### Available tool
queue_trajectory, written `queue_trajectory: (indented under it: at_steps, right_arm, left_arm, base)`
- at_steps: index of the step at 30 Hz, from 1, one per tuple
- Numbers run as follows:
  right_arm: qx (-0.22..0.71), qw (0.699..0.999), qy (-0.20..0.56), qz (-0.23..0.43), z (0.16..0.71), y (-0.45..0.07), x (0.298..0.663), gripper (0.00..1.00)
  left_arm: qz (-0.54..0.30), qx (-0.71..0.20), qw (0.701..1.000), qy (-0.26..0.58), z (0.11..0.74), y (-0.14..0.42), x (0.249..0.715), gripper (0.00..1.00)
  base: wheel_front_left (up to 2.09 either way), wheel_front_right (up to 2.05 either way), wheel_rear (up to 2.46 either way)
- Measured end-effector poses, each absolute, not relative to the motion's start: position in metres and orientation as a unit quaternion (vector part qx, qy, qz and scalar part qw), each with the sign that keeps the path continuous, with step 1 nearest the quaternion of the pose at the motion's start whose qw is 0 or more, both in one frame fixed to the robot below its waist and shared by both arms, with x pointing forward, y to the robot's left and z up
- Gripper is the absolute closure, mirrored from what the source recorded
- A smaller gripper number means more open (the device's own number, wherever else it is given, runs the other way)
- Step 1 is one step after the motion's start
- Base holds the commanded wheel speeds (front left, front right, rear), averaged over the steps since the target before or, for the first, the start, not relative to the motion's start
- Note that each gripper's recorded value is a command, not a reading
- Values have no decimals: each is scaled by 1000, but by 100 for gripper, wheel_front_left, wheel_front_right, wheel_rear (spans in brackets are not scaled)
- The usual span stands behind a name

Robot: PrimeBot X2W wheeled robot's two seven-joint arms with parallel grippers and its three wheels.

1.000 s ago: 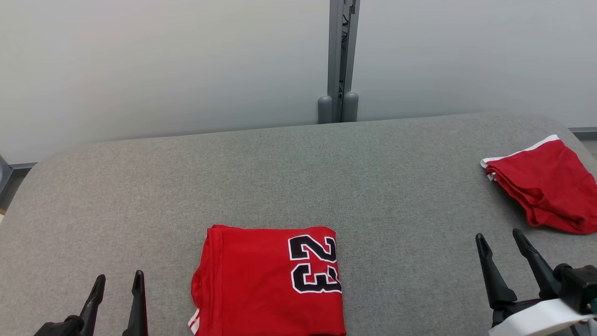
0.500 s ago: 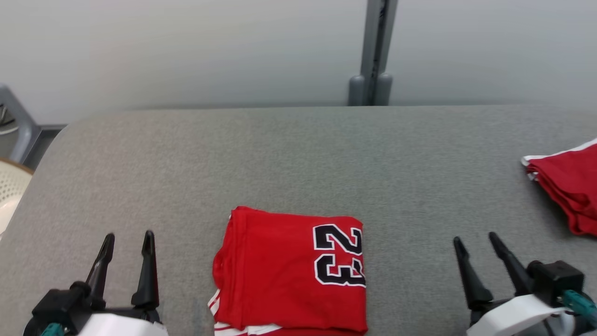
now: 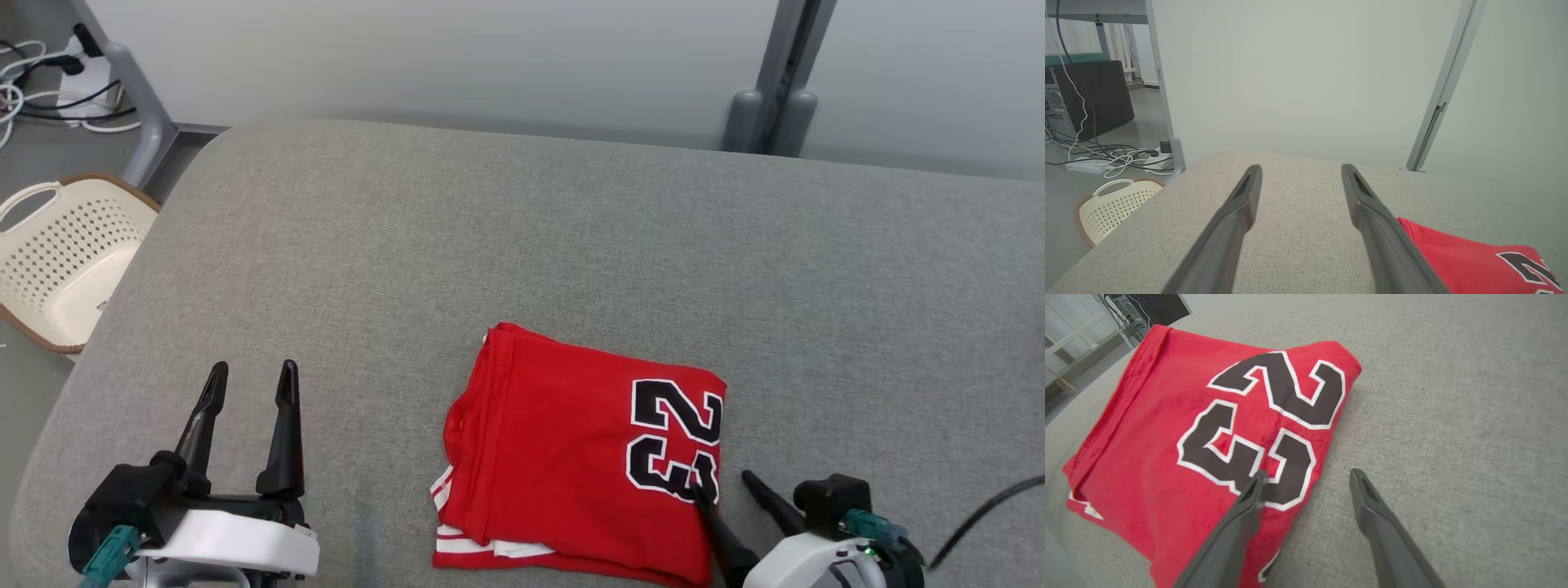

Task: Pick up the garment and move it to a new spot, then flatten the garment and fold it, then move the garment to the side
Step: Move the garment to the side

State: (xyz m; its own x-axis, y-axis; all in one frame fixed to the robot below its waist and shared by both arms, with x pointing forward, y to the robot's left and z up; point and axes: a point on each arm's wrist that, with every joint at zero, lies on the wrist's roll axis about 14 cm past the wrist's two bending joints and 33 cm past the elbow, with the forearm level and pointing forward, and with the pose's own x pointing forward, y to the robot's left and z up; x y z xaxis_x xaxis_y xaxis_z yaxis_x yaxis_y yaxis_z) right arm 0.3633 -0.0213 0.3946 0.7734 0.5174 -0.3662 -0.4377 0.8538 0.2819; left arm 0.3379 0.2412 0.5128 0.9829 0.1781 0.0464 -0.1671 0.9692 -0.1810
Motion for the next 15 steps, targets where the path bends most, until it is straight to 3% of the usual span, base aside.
queue_trajectory:
  at_steps: [6, 7, 8, 9, 15]
  right_arm:
    - [102, 916, 283, 265, 370, -10, 358, 0]
    - [107, 914, 287, 266, 369, -8, 359, 14]
    - [107, 912, 290, 270, 369, -5, 360, 60]
    - [110, 910, 294, 271, 368, -3, 360, 100]
    - [103, 908, 288, 285, 370, 1, 362, 100]
  left_arm:
    - [90, -85, 992, -30, 511, 244, 338, 0]
    - [89, -85, 992, -30, 511, 244, 339, 0]
    - [88, -86, 992, -29, 510, 243, 339, 0]
    - [87, -87, 992, -28, 509, 243, 340, 0]
    - [80, -87, 993, -26, 507, 239, 342, 0]
  base:
    - [0, 0, 0]
    - [0, 0, 0]
    - [0, 0, 0]
    - [0, 0, 0]
    - [0, 0, 0]
